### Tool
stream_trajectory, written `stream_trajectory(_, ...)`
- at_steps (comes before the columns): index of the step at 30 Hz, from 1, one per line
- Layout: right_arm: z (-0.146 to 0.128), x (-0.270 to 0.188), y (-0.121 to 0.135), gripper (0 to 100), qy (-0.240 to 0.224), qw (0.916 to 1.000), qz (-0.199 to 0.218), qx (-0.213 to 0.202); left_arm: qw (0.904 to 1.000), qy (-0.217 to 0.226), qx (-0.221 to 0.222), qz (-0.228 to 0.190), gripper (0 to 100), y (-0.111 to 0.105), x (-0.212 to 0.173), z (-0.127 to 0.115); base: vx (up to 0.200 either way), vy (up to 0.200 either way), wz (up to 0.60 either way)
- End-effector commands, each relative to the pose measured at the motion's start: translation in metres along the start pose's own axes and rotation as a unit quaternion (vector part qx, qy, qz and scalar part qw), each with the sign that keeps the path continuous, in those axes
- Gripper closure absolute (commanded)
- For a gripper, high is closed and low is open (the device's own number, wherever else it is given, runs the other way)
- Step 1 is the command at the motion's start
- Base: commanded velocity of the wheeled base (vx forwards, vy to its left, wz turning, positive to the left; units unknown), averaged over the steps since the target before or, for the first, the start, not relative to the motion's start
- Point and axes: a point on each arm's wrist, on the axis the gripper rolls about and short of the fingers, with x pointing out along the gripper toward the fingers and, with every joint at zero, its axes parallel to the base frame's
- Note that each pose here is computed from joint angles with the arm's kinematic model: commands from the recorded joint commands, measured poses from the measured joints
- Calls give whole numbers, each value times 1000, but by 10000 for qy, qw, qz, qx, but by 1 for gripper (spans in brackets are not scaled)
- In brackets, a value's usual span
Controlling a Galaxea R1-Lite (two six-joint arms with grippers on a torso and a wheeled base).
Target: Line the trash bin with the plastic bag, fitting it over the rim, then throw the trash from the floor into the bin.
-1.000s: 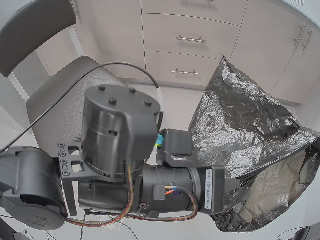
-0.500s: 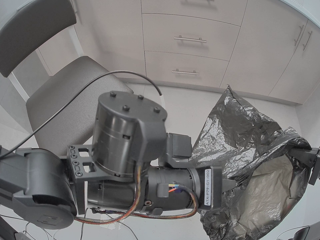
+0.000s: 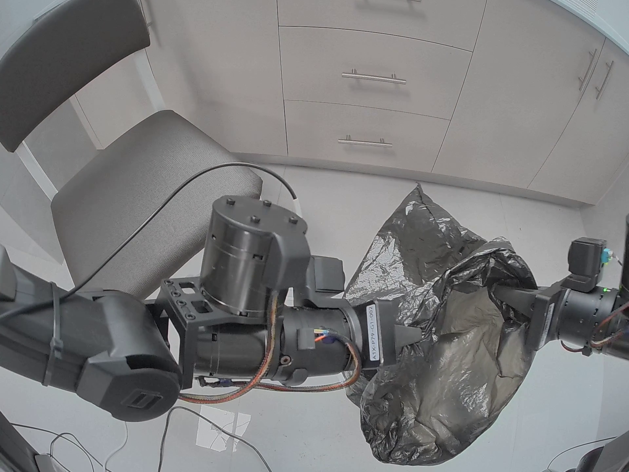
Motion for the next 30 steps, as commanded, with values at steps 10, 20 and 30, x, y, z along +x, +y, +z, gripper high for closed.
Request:
stream_trajectory(10, -32, 64, -22, 100, 412, 9983, -390, 142, 9982, -184, -219, 530, 100, 59, 15, 11, 0, 0, 0)
stream_trajectory(20, -45, 84, -31, 100, 294, 9987, -371, 190, 9958, -227, -319, 832, 100, 89, 21, 15, 0, 0, 0)
stream_trajectory(30, -69, 96, -34, 100, 619, 9971, -419, 160, 9953, -155, -363, 886, 100, 100, 27, 8, 0, 0, 0)
